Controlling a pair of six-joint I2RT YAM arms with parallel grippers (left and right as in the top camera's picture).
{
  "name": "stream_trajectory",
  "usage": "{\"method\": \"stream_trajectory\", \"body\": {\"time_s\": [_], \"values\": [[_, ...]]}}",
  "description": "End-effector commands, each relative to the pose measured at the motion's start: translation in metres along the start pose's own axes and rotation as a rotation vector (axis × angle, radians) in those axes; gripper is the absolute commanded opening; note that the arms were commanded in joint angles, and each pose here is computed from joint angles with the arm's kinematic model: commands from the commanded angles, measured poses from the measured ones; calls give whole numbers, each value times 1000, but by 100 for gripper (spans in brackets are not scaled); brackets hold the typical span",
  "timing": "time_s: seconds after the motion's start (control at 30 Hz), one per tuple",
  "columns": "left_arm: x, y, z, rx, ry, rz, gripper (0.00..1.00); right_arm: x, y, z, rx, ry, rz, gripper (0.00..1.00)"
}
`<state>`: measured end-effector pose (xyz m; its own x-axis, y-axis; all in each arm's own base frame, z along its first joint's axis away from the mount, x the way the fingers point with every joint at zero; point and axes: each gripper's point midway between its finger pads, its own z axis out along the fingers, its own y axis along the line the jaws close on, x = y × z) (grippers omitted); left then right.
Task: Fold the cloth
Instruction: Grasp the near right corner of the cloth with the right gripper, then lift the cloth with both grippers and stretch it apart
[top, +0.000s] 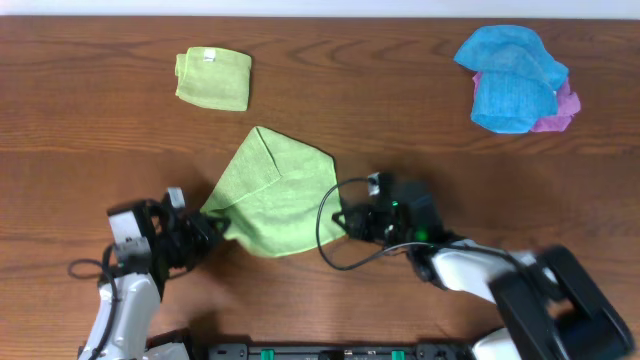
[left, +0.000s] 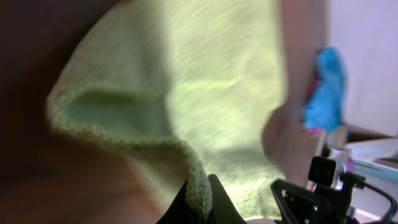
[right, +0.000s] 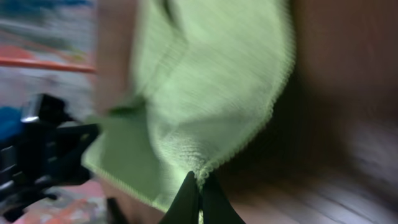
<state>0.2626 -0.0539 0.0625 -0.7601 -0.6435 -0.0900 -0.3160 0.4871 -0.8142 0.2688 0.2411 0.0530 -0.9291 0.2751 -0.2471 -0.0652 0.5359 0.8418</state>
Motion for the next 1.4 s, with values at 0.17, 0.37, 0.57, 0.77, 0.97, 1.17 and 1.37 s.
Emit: {"method": "stream_trajectory", "body": {"time_s": [0.17, 0.37, 0.57, 0.77, 0.97, 1.17, 1.37], "values": [[-55, -89, -26, 161, -80, 99, 6, -46, 83, -55, -163, -197, -134, 1], [-73, -141, -38, 237, -128, 176, 6, -69, 114, -66, -183, -258, -203, 1], [-86, -169, -37, 290, -191, 174, 6, -112, 125, -85, -57, -333, -280, 1], [-98, -184, -35, 347, -229, 166, 6, -145, 125, -106, 12, -380, -315, 1], [-101, -190, -32, 364, -236, 171, 6, -154, 118, -112, 29, -401, -312, 1], [-106, -222, -26, 452, -272, 201, 5, -174, 128, -104, -5, -429, -337, 1], [-125, -230, -10, 448, -252, 180, 6, -209, 128, -93, 2, -414, -334, 1]]}}
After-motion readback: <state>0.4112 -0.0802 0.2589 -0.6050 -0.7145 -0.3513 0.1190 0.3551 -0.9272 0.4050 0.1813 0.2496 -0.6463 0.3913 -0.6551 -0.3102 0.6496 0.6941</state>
